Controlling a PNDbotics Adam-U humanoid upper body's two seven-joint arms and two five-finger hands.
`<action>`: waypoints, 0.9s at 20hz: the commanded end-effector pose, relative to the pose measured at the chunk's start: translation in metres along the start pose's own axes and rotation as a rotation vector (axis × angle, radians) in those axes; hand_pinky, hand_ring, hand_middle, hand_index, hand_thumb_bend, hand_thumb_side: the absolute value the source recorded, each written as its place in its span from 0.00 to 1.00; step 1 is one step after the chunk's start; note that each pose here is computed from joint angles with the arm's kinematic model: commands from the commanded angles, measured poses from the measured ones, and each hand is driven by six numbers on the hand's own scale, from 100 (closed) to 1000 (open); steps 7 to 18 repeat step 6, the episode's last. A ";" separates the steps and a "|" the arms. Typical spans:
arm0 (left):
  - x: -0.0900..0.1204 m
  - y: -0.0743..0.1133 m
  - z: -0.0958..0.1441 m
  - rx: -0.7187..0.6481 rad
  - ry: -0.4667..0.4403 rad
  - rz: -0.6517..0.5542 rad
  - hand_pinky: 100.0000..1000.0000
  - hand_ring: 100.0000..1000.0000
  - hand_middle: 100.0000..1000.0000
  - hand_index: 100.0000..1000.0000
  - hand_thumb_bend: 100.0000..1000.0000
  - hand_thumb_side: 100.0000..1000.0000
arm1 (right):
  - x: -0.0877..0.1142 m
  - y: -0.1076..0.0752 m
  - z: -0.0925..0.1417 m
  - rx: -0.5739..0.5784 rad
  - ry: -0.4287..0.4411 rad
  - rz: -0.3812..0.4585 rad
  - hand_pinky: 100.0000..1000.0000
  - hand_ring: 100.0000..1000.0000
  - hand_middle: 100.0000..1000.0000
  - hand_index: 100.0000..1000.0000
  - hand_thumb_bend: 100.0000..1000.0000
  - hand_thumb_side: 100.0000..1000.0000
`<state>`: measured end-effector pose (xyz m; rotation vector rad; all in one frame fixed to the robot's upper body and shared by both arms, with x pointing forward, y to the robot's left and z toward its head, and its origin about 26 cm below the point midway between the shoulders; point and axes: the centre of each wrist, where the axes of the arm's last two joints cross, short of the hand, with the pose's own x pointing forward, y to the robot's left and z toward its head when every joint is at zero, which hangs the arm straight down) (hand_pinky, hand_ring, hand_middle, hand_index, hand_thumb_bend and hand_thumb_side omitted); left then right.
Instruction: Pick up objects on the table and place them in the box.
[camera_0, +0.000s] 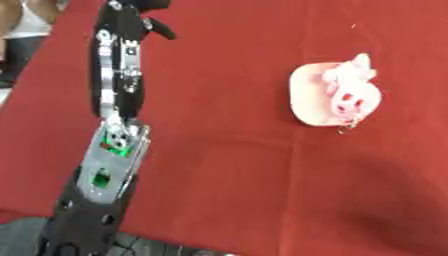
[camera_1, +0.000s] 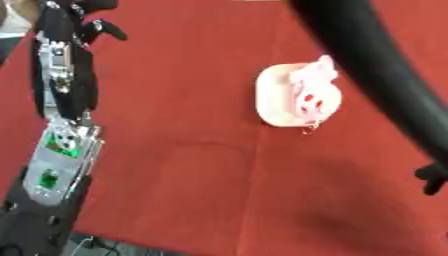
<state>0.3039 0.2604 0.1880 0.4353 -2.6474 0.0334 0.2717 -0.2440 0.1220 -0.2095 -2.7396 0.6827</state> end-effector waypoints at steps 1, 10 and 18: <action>0.004 0.000 -0.002 -0.002 -0.013 0.017 0.34 0.64 0.68 0.74 0.00 0.88 | 0.002 -0.005 -0.003 0.002 -0.018 0.008 0.19 0.45 0.75 0.83 0.00 0.65; 0.002 0.000 0.002 -0.001 0.007 0.018 0.33 0.63 0.67 0.74 0.00 0.88 | 0.002 -0.005 -0.004 0.014 -0.023 0.003 0.19 0.44 0.75 0.83 0.00 0.65; 0.002 0.000 0.002 -0.001 0.007 0.018 0.33 0.63 0.67 0.74 0.00 0.88 | 0.002 -0.005 -0.004 0.014 -0.023 0.003 0.19 0.44 0.75 0.83 0.00 0.65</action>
